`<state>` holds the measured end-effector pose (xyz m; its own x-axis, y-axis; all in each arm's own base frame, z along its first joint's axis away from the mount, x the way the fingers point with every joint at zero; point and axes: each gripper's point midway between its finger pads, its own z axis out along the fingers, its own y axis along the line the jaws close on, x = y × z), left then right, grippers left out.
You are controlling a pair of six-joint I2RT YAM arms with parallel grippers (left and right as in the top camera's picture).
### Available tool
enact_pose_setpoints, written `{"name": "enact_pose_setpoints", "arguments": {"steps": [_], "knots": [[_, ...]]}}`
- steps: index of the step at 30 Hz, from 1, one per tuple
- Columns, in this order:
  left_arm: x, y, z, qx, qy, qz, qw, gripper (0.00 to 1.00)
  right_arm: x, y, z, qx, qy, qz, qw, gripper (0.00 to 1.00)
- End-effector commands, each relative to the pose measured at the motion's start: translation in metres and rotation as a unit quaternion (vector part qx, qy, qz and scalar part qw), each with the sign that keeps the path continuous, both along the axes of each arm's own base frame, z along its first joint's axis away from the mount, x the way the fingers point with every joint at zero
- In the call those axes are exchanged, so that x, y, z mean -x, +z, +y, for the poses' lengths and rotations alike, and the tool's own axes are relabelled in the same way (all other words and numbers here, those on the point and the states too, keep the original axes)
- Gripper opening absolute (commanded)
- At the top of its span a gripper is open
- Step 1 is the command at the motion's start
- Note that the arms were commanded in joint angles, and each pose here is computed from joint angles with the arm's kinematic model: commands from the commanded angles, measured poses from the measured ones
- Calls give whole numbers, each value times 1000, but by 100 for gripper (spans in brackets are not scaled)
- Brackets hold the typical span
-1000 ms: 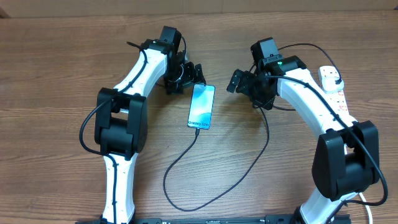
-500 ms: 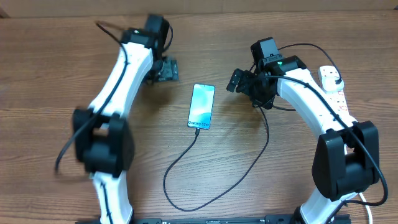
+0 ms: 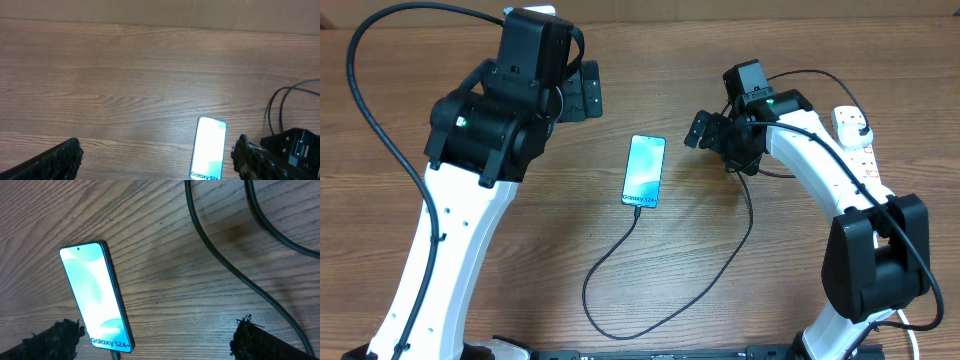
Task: Plug charger to phone and switch on socket
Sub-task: 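Raise the left gripper and move the right gripper over the power strip, then press the orange socket switch beside the charger with the right gripper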
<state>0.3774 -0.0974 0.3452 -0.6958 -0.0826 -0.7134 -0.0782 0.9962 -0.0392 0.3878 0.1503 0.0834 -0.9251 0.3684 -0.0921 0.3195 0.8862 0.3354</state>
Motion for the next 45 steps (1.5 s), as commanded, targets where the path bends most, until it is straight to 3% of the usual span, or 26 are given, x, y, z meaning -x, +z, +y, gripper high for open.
{"name": "enact_pose_setpoints", "arguments": {"steps": [1,6,13,20,26,33,45], "knots": [[-4,-6,3,-17,4,6,1000,100,-15,23,-4,-4,-2,-35,999,100],[-7,-11,2,-20,3,12,1000,100,-35,58,-32,1,-10,-62,998,100],[-7,-12,2,-20,3,13,1000,100,-63,137,-139,23,-92,-121,988,100],[-7,-12,2,-20,3,13,1000,100,-42,146,-275,44,-225,-118,966,100],[-7,-12,2,-20,3,13,1000,100,-14,150,-347,51,-212,-145,965,100],[-7,-12,2,-20,4,13,1000,100,-9,118,-365,76,-183,-142,970,100],[-7,-12,2,-20,3,13,1000,100,-20,49,-334,16,-156,-147,977,100]]}}
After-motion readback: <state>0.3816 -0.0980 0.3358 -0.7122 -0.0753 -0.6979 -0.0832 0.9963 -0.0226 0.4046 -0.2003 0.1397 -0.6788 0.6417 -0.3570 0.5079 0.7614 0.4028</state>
